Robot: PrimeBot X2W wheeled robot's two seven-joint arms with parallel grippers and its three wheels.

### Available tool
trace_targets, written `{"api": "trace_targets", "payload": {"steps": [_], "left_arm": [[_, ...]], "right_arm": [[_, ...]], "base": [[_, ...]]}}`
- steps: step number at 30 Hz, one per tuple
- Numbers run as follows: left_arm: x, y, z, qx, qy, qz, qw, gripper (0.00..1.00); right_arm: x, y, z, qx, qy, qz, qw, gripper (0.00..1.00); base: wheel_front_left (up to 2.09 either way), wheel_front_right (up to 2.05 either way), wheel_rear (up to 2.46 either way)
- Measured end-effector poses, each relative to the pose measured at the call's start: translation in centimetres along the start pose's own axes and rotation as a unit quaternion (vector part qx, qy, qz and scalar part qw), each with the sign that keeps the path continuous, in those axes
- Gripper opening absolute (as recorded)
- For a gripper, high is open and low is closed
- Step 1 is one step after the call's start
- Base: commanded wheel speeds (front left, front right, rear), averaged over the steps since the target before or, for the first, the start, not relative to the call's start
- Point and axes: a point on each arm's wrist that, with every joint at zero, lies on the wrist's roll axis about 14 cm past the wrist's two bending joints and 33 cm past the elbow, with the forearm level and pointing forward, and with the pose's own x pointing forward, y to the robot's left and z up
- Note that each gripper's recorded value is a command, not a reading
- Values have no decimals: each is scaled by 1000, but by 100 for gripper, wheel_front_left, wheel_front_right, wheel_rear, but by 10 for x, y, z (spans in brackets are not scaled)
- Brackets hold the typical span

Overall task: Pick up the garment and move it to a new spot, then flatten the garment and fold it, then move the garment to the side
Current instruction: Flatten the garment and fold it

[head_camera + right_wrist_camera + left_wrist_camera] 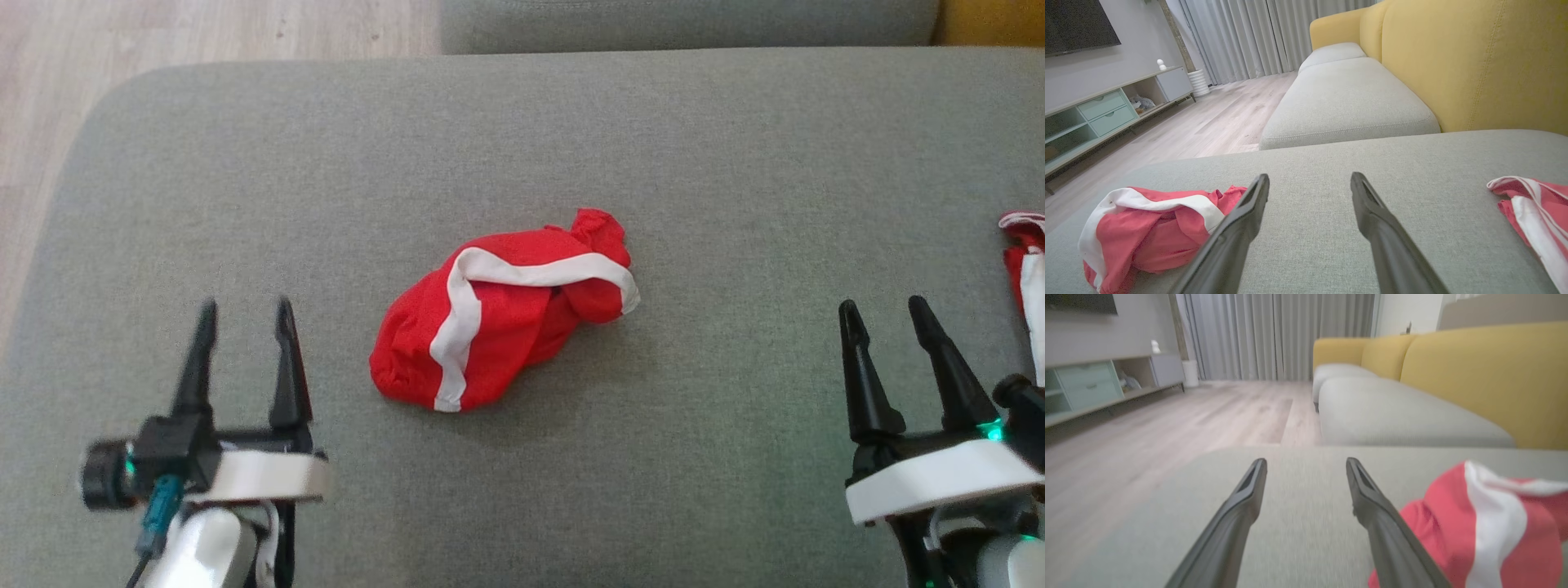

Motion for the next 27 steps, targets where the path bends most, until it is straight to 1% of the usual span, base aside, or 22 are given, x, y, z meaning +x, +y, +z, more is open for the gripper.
{"api": "trace_targets", "payload": {"steps": [3, 5, 7, 9, 12, 18, 27], "left_arm": [[2, 0, 51, 25, -86, 7, 996, 100], [-2, -1, 64, 31, -111, 10, 993, 100], [-10, -1, 53, 20, -95, 9, 995, 100], [-23, 0, 30, 13, -61, 5, 998, 100], [-36, 2, 12, 9, -31, 5, 999, 100], [-36, -5, 9, 11, -14, -10, 1000, 100], [-35, -6, 10, 9, -8, -14, 1000, 100]], "right_arm": [[0, 4, 7, -7, -10, 6, 1000, 100], [-1, 5, 10, -12, -12, 7, 1000, 100], [-2, 7, 16, -13, -21, 9, 1000, 100], [-6, 9, 20, -15, -27, 11, 999, 100], [-13, 8, 15, -17, -20, 8, 1000, 100], [-18, 6, 14, -18, -19, 5, 1000, 100], [-19, 5, 14, -17, -19, 3, 1000, 100]], "base": [[0, 0, 0], [0, 0, 0], [0, 0, 0], [0, 0, 0], [0, 0, 0], [0, 0, 0], [0, 0, 0]]}}
